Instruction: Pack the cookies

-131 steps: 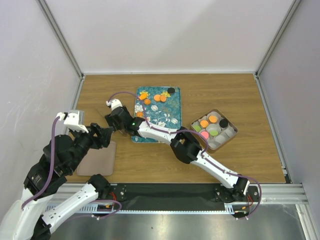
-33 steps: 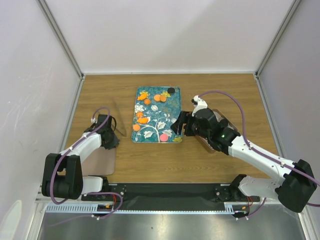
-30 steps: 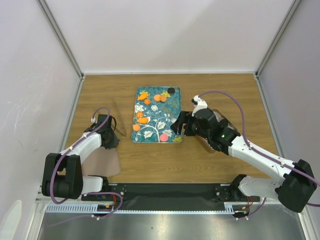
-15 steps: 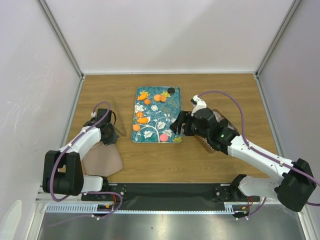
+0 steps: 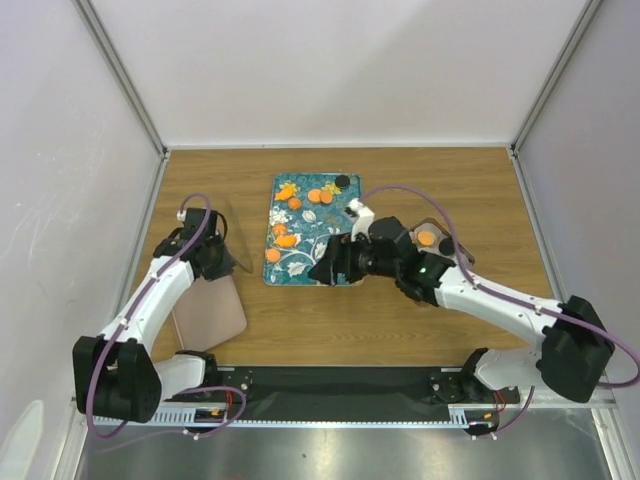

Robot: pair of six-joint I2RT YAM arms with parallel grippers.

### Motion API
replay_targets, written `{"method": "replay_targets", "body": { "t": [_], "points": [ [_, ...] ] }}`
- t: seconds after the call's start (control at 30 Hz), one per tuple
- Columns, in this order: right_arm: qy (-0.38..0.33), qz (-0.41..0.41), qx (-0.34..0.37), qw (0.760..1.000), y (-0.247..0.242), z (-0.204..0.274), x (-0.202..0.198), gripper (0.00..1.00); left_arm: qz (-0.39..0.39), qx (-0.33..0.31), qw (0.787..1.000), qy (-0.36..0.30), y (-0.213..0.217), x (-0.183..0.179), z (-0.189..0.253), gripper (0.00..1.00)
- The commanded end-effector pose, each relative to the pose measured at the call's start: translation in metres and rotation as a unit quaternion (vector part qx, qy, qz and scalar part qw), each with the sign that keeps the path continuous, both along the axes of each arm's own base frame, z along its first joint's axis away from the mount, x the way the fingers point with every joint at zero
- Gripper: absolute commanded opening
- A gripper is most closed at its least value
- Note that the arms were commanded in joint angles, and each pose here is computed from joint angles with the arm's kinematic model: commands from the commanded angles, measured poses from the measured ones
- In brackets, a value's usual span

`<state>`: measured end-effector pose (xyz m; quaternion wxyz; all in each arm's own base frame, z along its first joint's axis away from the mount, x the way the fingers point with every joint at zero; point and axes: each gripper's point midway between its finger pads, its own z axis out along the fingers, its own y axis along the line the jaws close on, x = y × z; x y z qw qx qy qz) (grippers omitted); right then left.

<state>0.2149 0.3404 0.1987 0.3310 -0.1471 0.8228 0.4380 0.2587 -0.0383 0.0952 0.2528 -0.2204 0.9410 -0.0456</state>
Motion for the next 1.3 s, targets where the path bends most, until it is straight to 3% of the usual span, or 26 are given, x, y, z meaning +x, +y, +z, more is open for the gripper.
{"method": "replay_targets", "body": {
  "t": [0.0, 0.23, 0.77, 1.17, 1.27],
  "points": [
    [-0.042, 0.092, 0.066, 0.993, 0.045, 0.034, -0.022, 0.8, -0.013, -0.03, 0.999, -0.033, -0.02, 0.006, 0.03, 0.0],
    [-0.051, 0.137, 0.089, 0.985, 0.093, 0.016, -0.036, 0.81, -0.032, -0.056, 0.997, -0.05, -0.051, 0.009, 0.052, 0.0],
    [-0.04, 0.072, 0.099, 0.992, 0.141, -0.016, -0.011, 0.78, -0.069, -0.107, 0.989, -0.08, -0.117, 0.022, 0.094, 0.0],
    [-0.033, 0.007, 0.082, 0.996, 0.129, -0.021, 0.012, 0.56, -0.095, -0.132, 0.981, -0.103, -0.148, 0.031, 0.119, 0.0],
    [-0.028, -0.006, 0.077, 0.997, 0.124, -0.019, 0.015, 0.45, -0.104, -0.142, 0.978, -0.11, -0.155, 0.03, 0.125, 0.0]
  ]
}}
